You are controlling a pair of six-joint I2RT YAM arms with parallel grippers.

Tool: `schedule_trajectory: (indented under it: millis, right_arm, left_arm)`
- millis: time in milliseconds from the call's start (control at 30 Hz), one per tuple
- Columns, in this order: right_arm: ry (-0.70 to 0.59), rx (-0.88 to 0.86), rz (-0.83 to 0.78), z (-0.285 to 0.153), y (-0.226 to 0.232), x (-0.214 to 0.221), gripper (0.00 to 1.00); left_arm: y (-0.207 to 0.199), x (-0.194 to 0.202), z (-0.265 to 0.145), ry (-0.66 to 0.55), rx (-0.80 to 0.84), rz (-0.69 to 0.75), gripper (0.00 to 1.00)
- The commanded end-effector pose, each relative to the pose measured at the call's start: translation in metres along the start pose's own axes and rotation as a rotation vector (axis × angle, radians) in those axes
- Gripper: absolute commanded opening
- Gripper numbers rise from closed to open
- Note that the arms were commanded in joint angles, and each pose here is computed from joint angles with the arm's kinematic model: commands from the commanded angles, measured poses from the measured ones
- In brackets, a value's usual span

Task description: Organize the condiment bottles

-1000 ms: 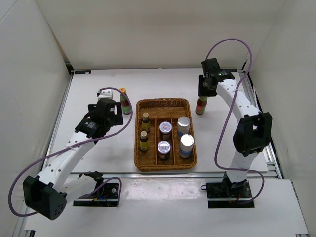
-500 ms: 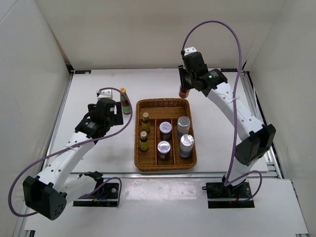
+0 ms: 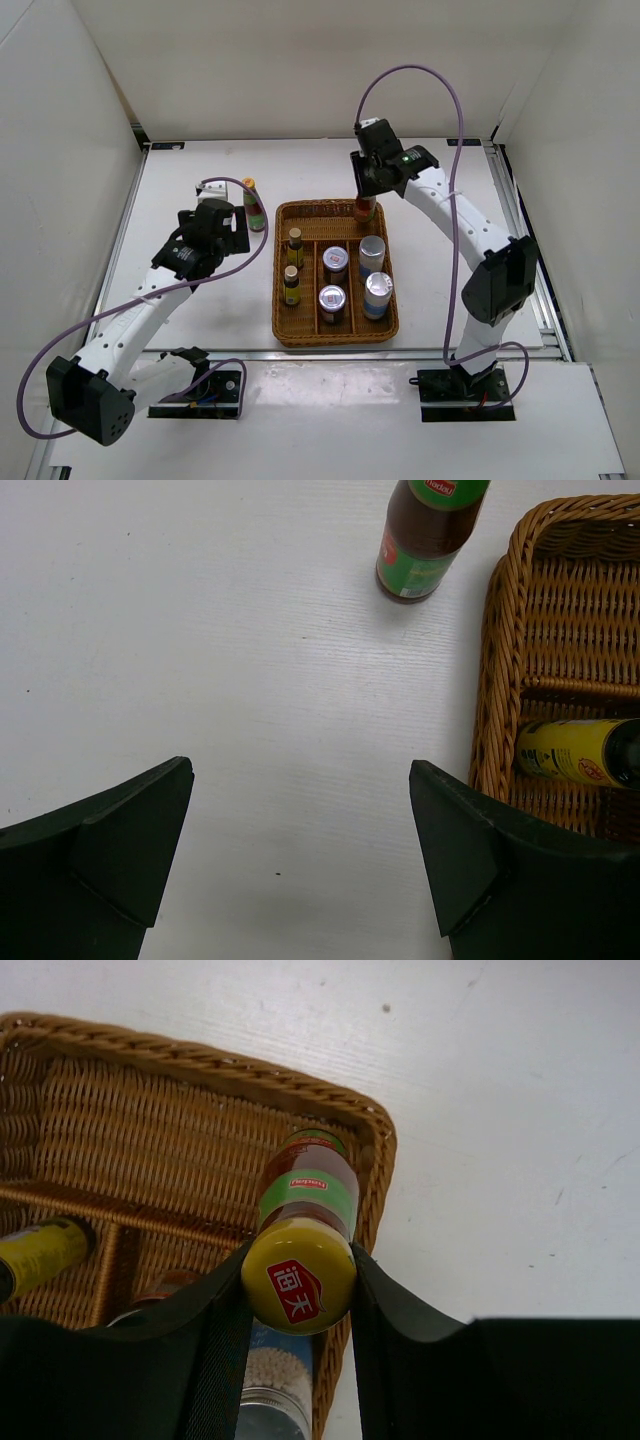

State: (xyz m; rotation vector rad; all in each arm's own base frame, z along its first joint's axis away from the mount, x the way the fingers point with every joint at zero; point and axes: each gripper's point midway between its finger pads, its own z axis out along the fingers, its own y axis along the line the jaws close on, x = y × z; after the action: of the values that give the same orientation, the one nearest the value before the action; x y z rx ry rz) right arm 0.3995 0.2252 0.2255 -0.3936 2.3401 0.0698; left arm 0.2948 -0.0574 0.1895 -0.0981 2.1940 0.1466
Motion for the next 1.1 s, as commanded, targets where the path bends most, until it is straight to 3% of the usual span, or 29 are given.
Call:
schedule_trajectory:
  millis: [0, 300, 367, 500, 567, 633, 733, 867, 1000, 1067]
  right_arm:
    - [-0.106, -0.068, 0.061, -0.005, 0.016, -0.027, 0.0]
    - [-0.015, -0.087, 0.08, 0.024, 0.023, -0.003, 0.02]
    - [-0.003, -0.088, 0.096, 0.029, 0.021, -0.001, 0.11]
    - [0.021, -0.105, 0.117, 0.035, 0.018, 0.005, 0.18]
    - [0.045, -0.113, 0.113, 0.038, 0.021, 0.01, 0.29]
    - [0.043, -0.114, 0.113, 0.036, 0.02, 0.008, 0.32]
    - [0.043, -0.114, 0.113, 0.038, 0.021, 0.007, 0.54]
    - [0.01, -0.13, 0.101, 0.032, 0.022, -0.006, 0.65]
    - [-0.001, -0.122, 0.102, 0.025, 0.02, -0.016, 0.9]
    - [-0.015, -0.116, 0.104, 0.023, 0.019, -0.021, 0.93]
  left_arm:
    - [0.001, -0.012, -0.004, -0.041, 0.001, -0.017, 1.0]
    - [0.001, -0.012, -0.004, -0.041, 0.001, -0.017, 1.0]
    - [0.001, -0.012, -0.004, -0.041, 0.001, -0.017, 1.0]
    - [0.001, -0.012, -0.004, -0.041, 0.001, -0.017, 1.0]
    - [0.001, -0.012, -0.004, -0.041, 0.001, -0.017, 1.0]
    - [0.003, -0.013, -0.004, -0.044, -0.008, -0.018, 1.0]
    - [0.005, -0.013, -0.004, -0.046, -0.017, -0.018, 1.0]
    - [0.007, -0.015, -0.006, -0.057, -0.023, -0.022, 1.0]
    - [0.007, -0.015, -0.006, -0.057, -0.023, -0.022, 1.0]
    - [0.006, -0.011, -0.005, -0.046, -0.017, -0.018, 1.0]
